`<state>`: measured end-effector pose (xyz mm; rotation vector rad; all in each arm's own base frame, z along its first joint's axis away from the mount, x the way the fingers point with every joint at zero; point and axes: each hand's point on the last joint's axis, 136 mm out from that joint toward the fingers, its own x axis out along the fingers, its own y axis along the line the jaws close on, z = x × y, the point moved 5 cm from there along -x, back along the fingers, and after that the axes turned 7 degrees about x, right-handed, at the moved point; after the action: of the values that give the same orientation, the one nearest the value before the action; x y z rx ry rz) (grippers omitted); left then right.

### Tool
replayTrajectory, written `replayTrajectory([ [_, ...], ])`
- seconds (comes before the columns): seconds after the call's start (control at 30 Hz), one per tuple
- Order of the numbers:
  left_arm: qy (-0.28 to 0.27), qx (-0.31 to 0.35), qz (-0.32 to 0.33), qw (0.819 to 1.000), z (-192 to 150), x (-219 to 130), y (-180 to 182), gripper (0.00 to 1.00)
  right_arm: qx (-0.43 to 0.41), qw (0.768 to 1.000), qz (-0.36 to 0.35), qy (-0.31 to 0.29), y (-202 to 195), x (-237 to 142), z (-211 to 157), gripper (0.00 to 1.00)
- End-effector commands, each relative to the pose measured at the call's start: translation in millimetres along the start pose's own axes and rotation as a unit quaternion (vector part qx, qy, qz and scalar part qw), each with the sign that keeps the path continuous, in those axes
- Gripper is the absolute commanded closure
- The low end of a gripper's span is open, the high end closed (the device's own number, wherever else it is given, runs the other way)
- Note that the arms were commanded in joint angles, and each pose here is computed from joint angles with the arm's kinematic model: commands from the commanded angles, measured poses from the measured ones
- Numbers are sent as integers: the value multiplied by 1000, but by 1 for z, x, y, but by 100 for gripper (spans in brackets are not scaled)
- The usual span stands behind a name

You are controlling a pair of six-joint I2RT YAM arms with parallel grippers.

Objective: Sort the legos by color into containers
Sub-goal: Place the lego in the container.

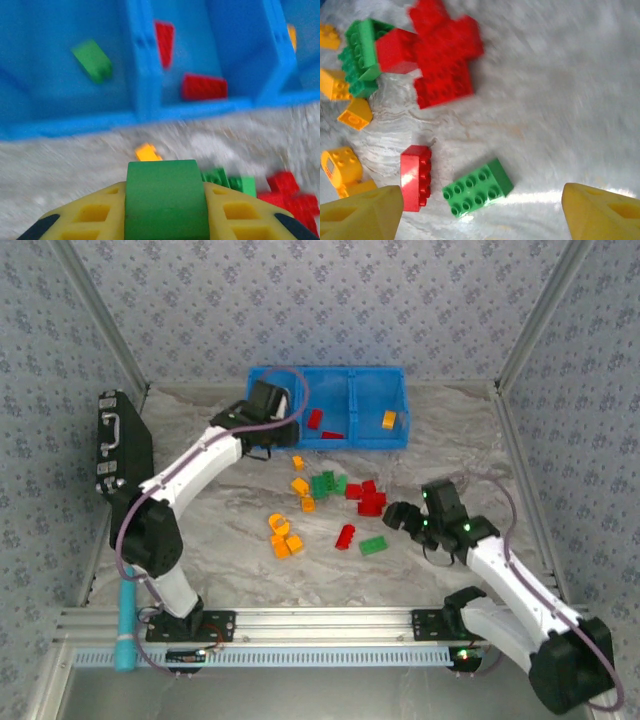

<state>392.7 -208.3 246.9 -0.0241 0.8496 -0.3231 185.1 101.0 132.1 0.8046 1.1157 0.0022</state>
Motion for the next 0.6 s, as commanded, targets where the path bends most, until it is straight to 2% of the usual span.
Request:
replayTrajectory([
  [0.0,-33,7,26,999,31,15,26,76,161,987,7,-20,-13,-3,-13,17],
  [0.2,-36,-28,44,998,50,63,67,76,190,981,-20,-26,-26,2,-32,17],
  [0.37,-19,-40,40,998,54,102,80,76,191,981,-39,-12,-19,18,-37,16],
  [0.47,-14,-42,38,998,57,116,82,74,190,981,-42,-1,-10,26,-36,16],
  [0.57,-6,-38,37,999,63,124,81,67,185,981,-60,15,0,32,-36,16],
])
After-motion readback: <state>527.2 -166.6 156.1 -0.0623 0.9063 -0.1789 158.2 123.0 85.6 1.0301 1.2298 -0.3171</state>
